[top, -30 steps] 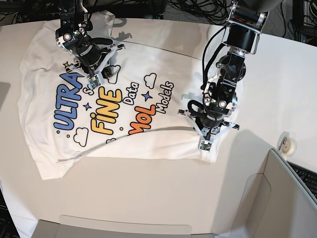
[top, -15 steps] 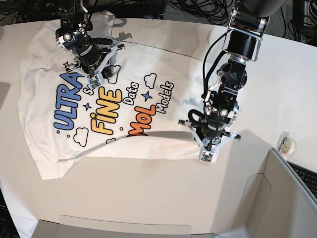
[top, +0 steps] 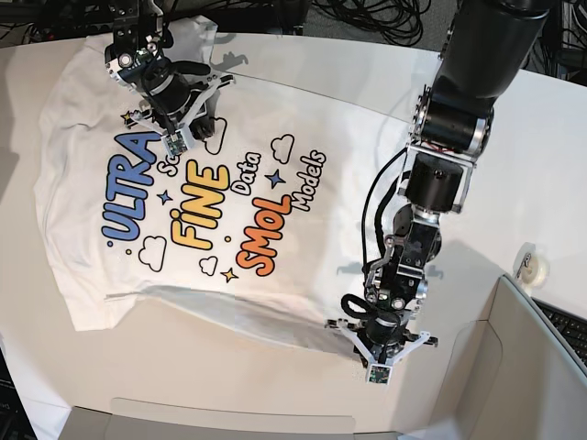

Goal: Layout the t-shirt on the table in an organized manner, then fold the t-shirt properly
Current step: 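Pull the side edge with the left gripper toward the hem to straighten, then open both grippers and raise them off the shirt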

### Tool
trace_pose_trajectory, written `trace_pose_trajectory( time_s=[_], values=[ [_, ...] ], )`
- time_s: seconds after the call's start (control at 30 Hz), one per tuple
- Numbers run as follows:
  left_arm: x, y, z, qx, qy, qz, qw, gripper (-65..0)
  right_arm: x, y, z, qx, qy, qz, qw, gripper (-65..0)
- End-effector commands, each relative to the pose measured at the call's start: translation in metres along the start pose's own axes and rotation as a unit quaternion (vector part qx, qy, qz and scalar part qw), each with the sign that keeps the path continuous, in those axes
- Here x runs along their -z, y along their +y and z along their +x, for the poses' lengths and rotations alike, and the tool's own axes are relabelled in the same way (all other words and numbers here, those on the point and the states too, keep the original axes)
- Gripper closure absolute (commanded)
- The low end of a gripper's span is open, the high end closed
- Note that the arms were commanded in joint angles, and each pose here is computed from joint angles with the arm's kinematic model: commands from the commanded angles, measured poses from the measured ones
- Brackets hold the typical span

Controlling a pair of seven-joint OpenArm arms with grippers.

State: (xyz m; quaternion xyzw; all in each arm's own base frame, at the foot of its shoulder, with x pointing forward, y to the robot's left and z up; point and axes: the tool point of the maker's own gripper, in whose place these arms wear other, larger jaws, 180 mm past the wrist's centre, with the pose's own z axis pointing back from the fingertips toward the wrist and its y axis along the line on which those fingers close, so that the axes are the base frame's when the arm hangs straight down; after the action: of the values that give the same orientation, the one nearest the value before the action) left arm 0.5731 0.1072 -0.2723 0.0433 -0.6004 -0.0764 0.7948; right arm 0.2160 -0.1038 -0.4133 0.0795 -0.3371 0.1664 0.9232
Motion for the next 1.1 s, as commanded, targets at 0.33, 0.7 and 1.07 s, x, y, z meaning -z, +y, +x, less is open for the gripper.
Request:
trace_pose_trajectory(
  time_s=[0.33, 0.7, 1.07],
  values=[
    [-0.006, 0.078, -0.002, 0.012, -0.039, 0.188, 0.981, -40.6, -0.011, 0.006, -0.086, -0.015, 0.178, 0.005, 0.9839, -5.1],
    [-0.117, 0.048, -0.018, 0.016, -0.038, 0.055, 0.998, -40.6, -0.006, -0.014, -0.022, -0.028, 0.101, -0.024, 0.9942, -5.1],
    [-0.202, 0.038, -0.031, -0.033, -0.039, -0.031, 0.998, -38.0, -0.043, -0.094, 0.066, 0.053, -0.037, -0.142, 0.9879, -5.1]
  ],
)
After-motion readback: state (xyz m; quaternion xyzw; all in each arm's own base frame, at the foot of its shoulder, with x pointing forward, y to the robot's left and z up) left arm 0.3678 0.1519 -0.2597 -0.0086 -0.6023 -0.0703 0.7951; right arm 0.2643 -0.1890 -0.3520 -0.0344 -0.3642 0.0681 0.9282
